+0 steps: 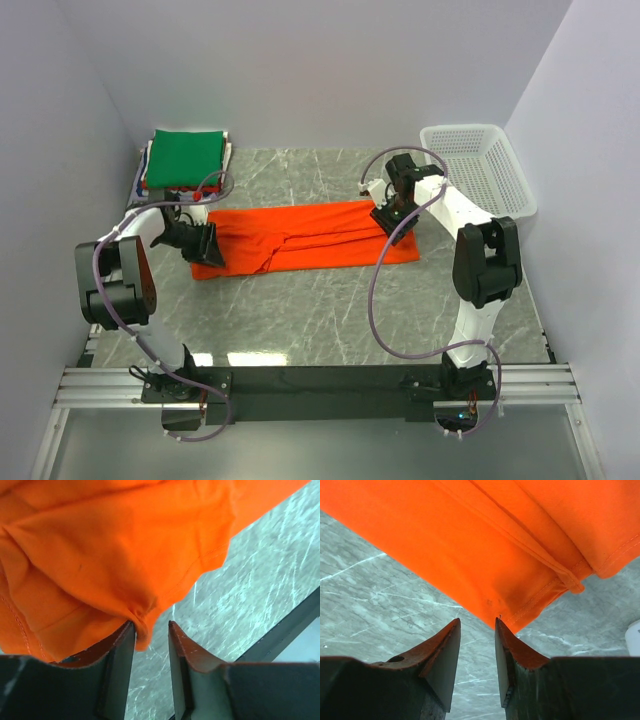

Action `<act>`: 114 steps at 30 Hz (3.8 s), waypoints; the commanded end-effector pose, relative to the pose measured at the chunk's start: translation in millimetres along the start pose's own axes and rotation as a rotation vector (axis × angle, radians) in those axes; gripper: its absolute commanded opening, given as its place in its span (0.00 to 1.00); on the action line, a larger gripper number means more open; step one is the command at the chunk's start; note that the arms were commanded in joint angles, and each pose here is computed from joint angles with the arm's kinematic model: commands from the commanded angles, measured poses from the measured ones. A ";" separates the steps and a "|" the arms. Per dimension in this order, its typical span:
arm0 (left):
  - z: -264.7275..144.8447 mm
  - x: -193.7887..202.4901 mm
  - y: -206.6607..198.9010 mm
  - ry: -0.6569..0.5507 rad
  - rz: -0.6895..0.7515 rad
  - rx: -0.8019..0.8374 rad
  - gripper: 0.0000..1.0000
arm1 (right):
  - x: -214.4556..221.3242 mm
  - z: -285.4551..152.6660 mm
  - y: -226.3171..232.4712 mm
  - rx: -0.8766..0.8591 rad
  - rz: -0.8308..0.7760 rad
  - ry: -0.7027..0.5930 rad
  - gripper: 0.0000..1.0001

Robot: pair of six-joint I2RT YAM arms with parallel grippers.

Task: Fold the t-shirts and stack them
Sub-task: Fold the tshirt

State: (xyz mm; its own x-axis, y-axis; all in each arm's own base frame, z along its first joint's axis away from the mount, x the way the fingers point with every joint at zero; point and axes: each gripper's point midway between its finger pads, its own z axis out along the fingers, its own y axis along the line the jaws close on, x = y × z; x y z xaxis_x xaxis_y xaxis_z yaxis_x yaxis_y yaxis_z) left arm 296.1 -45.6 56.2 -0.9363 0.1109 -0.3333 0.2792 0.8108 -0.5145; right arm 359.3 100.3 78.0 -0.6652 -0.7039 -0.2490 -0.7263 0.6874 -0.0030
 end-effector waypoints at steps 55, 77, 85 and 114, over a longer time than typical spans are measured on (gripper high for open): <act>18.0 -196.1 37.7 -0.311 -0.168 0.115 0.10 | -245.7 -40.4 133.0 -0.070 -0.304 -0.660 0.40; 26.1 -198.1 42.7 -0.296 -0.237 0.126 0.16 | -317.8 61.5 217.8 0.066 -0.689 -0.682 0.55; 28.5 -197.5 44.2 -0.293 -0.238 0.127 0.15 | -318.9 76.8 223.0 0.038 -0.709 -0.664 0.49; -11.0 -163.3 23.3 -0.296 -0.204 0.030 0.02 | -300.3 51.2 193.0 0.031 -0.766 -0.662 0.00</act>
State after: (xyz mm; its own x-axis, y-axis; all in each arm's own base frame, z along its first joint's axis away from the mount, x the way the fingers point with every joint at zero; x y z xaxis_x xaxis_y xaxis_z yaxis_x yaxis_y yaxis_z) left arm 461.9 -44.2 84.7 -0.8932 -0.2471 -0.3758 0.0664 0.7540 -0.6535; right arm 418.7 454.8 44.4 0.1559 -0.7736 -0.6142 -0.9359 0.0832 -0.3424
